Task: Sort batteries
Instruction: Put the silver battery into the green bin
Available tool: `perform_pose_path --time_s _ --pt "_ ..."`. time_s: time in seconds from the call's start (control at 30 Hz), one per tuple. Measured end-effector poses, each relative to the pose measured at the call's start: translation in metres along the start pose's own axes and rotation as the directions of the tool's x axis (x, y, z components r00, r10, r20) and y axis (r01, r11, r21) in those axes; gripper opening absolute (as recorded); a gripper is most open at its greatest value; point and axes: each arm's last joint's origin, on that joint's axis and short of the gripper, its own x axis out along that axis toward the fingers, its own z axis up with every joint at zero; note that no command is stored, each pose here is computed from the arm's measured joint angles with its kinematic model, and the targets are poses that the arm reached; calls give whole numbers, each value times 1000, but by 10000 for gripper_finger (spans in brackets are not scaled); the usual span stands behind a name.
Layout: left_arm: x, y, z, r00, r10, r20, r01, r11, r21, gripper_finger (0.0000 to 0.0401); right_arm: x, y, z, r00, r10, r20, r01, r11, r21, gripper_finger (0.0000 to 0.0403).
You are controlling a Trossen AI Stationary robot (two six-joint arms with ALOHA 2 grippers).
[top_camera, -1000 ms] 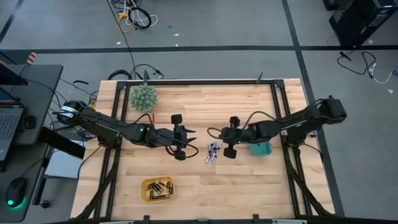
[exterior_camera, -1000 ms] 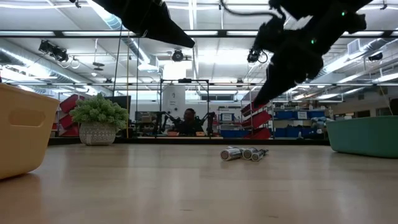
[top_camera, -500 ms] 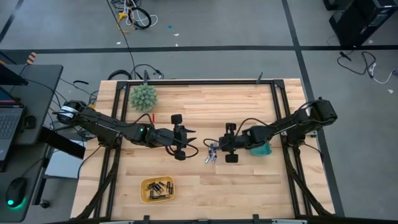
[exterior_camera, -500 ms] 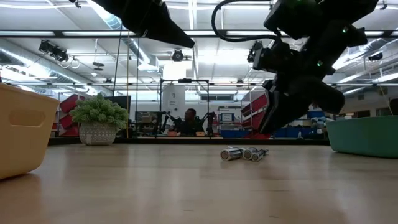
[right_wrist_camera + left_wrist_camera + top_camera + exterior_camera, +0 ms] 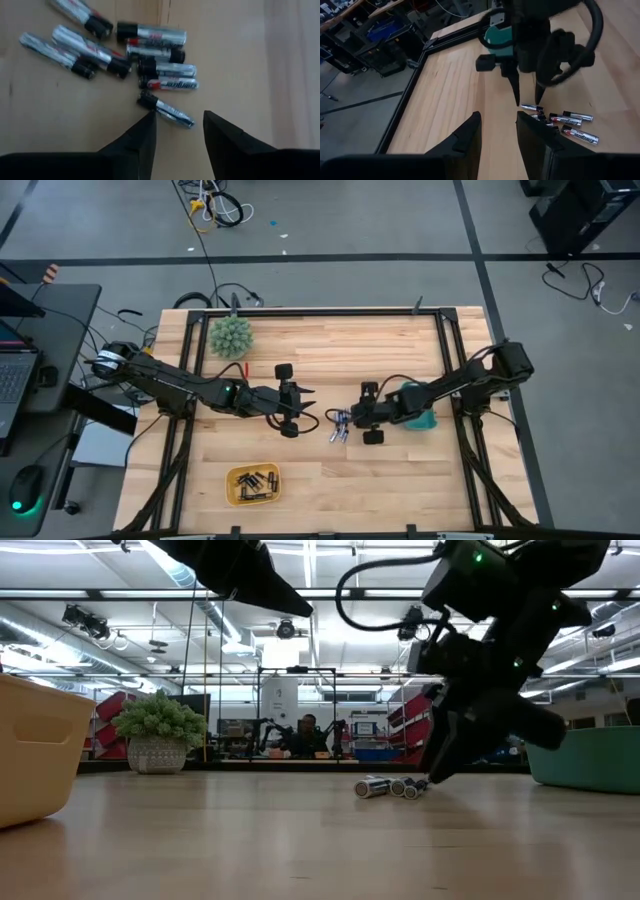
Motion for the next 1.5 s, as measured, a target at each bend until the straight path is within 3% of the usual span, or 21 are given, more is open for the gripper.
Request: perform_pose_path --time_s 0.43,1.5 --pt "0 0 0 1000 0 -2 0 1000 1 119 12 1 -2 999 20 -27 -20 1000 -3 147" --pt "0 0 0 1000 0 -2 0 1000 0 119 6 14 -6 984 169 -56 -166 985 52 85"
